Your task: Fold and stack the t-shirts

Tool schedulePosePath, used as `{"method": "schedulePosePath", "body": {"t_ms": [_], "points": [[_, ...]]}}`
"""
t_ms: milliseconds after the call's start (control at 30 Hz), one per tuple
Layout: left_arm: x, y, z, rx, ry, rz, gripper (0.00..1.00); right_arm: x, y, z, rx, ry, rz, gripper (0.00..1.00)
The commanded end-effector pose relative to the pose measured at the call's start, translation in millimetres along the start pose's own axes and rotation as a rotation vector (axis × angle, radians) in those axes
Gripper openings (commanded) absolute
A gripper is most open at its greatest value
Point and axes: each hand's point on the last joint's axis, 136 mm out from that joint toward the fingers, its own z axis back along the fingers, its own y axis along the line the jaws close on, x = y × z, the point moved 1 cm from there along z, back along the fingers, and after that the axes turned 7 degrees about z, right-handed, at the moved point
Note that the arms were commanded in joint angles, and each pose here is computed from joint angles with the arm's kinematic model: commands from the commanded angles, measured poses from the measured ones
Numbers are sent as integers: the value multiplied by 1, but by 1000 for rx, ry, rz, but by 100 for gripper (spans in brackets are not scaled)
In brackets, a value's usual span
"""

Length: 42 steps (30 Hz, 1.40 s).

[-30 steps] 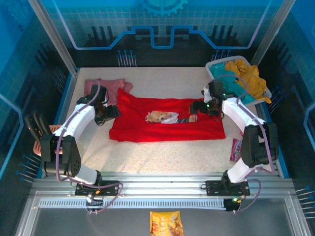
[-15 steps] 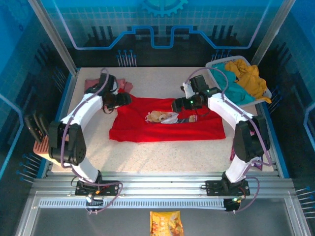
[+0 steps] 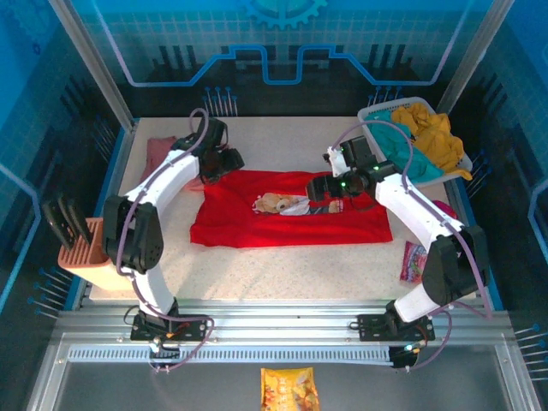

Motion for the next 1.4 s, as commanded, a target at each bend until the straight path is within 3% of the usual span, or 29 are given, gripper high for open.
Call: {"method": "schedulePosePath", "body": {"t_ms": [0, 133, 400, 567, 800, 1133, 1267, 1367], "points": [[20, 33, 17, 70, -53, -92, 66, -10, 0, 0, -13, 34, -11, 93], [38, 49, 1, 51, -77, -170, 67, -13, 1, -4, 1, 38, -21, 93], [56, 18, -29, -97, -78, -293, 68, -28, -4, -8, -19, 70, -17, 93], [64, 23, -47, -40, -74, -314, 66, -34, -8, -6, -26, 78, -20, 93], [82, 28, -49, 7, -159, -337, 64, -35, -7, -6, -18, 83, -20, 93], [72, 34, -79, 12, -85, -335, 60, -37, -8, -6, -22, 93, -16, 92], [67, 33, -86, -10, -61, -309, 50, -38, -9, -6, -27, 96, -16, 92], [66, 29, -83, -21, -78, -285, 28, -39, -9, -6, -28, 98, -15, 92]]}}
